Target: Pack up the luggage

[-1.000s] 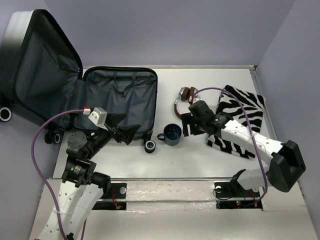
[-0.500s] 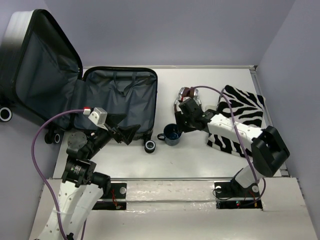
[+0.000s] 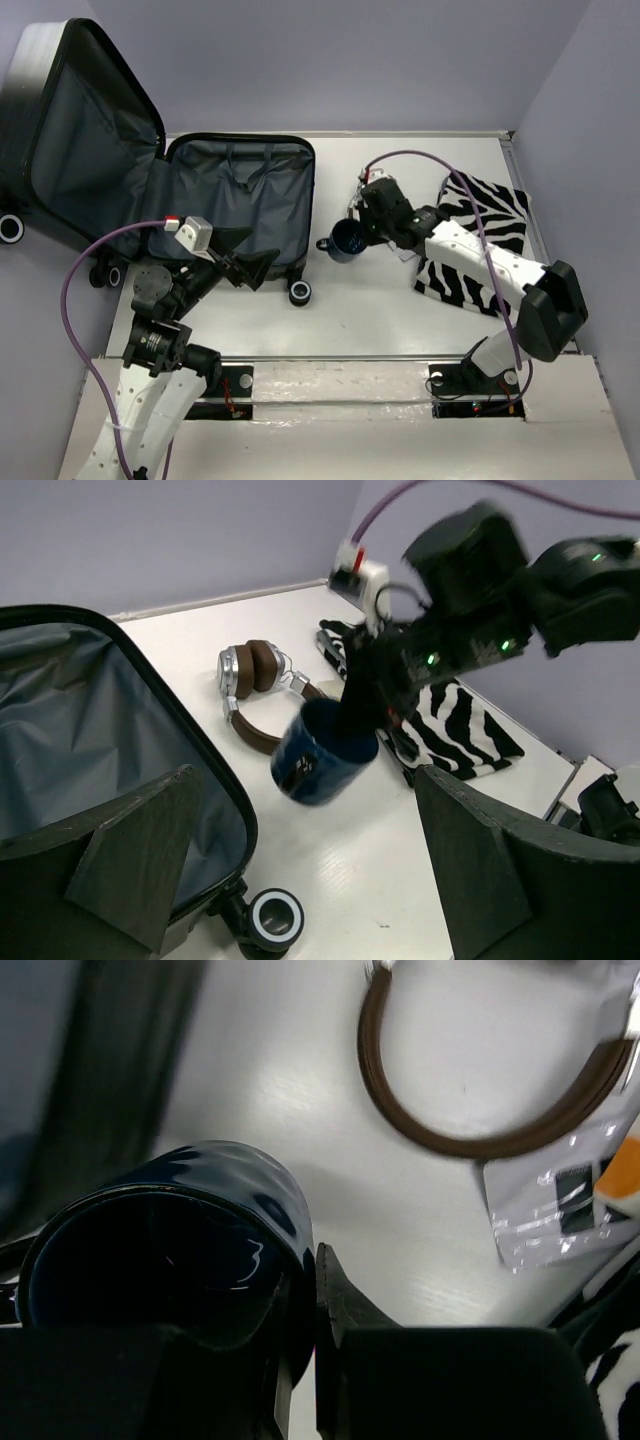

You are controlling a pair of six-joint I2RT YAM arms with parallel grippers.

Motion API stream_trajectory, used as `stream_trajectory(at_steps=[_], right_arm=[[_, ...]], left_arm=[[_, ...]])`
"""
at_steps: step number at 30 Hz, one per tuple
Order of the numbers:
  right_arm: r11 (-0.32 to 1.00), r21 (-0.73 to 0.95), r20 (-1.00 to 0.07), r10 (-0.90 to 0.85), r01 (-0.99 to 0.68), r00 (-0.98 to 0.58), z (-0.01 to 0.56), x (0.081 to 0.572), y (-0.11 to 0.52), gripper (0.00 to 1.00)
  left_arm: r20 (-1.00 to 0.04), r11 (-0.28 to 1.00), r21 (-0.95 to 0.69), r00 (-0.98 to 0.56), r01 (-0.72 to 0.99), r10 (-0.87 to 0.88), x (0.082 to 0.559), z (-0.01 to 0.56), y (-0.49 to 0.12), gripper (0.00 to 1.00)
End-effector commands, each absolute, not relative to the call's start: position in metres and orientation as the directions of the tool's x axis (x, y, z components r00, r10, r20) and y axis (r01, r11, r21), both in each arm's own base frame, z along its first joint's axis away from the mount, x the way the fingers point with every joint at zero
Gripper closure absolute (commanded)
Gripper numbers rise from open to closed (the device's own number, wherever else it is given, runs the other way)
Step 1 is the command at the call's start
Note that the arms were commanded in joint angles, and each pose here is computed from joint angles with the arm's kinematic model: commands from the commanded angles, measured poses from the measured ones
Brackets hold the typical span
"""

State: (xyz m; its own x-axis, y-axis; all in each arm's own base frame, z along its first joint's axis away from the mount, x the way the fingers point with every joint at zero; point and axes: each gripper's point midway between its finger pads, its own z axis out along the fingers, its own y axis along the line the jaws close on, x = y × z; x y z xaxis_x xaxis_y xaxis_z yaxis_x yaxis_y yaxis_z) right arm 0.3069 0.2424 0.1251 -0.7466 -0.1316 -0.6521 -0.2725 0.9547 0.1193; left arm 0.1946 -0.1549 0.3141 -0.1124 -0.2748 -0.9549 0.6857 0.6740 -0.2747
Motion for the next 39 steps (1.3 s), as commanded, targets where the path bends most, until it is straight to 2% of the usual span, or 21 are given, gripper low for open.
stream_trajectory(at_steps=[1,5,6,7,12,16,18,19,20,22,23,27,33,35,36,39], right_arm=[[0.901,0.232,-0.899,0.054,-0.366,-0.436,0.285,0.352,0.281,0.93],[0.857,0.26,-0.934,0.105,-0.445,-0.343,0.321,0.376,0.322,0.93],[0.847,0.262,-0.929,0.092,-0.462,-0.358,0.308,0.383,0.341,0.93],[0.826,0.289,-0.938,0.143,-0.483,-0.317,0.328,0.393,0.353,0.93],[0.802,0.32,-0.944,0.224,-0.503,-0.244,0.329,0.436,0.407,0.93],[0.78,0.341,-0.938,0.25,-0.524,-0.239,0.317,0.464,0.448,0.93],[0.793,0.32,-0.944,0.224,-0.518,-0.242,0.289,0.475,0.475,0.93],[0.789,0.316,-0.948,0.235,-0.527,-0.216,0.304,0.476,0.476,0.93],[0.809,0.296,-0.953,0.211,-0.508,-0.22,0.283,0.481,0.484,0.93],[0.833,0.255,-0.966,0.197,-0.492,-0.166,0.289,0.489,0.49,0.93],[0.854,0.235,-0.97,0.175,-0.465,-0.168,0.269,0.493,0.495,0.93],[0.866,0.191,-0.98,0.143,-0.461,-0.137,0.254,0.497,0.513,0.93],[0.868,0.089,-0.991,0.028,-0.488,-0.131,0.205,0.468,0.553,0.93],[0.869,0.067,-0.989,-0.006,-0.49,-0.145,0.189,0.46,0.555,0.89],[0.864,0.06,-0.989,-0.017,-0.499,-0.148,0.186,0.453,0.559,0.8],[0.859,0.052,-0.986,-0.037,-0.508,-0.165,0.18,0.442,0.558,0.69]], left_arm=[[-0.956,0.689,-0.228,-0.023,0.688,-0.293,0.191,0.343,-0.148,0.01],[-0.954,0.715,-0.237,-0.021,0.658,-0.298,0.194,0.343,-0.143,0.01],[-0.954,0.731,-0.237,-0.011,0.64,-0.3,0.196,0.345,-0.139,0.01],[-0.954,0.738,-0.241,-0.013,0.63,-0.3,0.197,0.344,-0.138,0.01],[-0.954,0.753,-0.244,-0.013,0.611,-0.299,0.201,0.344,-0.135,0.01],[-0.955,0.758,-0.247,-0.019,0.604,-0.297,0.202,0.344,-0.135,0.01],[-0.954,0.767,-0.246,-0.01,0.592,-0.298,0.202,0.345,-0.132,0.01],[-0.953,0.77,-0.245,-0.002,0.589,-0.302,0.202,0.347,-0.131,0.01],[-0.953,0.773,-0.246,0.001,0.584,-0.303,0.202,0.347,-0.13,0.01],[-0.951,0.78,-0.245,0.014,0.576,-0.309,0.201,0.351,-0.127,0.01],[-0.951,0.783,-0.243,0.019,0.572,-0.309,0.201,0.352,-0.126,0.01],[-0.951,0.782,-0.242,0.02,0.575,-0.309,0.2,0.352,-0.127,0.01],[-0.952,0.777,-0.238,0.019,0.583,-0.306,0.199,0.352,-0.128,0.01],[-0.951,0.778,-0.24,0.019,0.581,-0.308,0.2,0.352,-0.128,0.01],[-0.951,0.777,-0.24,0.02,0.582,-0.308,0.199,0.353,-0.128,0.01],[-0.951,0.774,-0.24,0.018,0.586,-0.309,0.199,0.352,-0.129,0.01]])
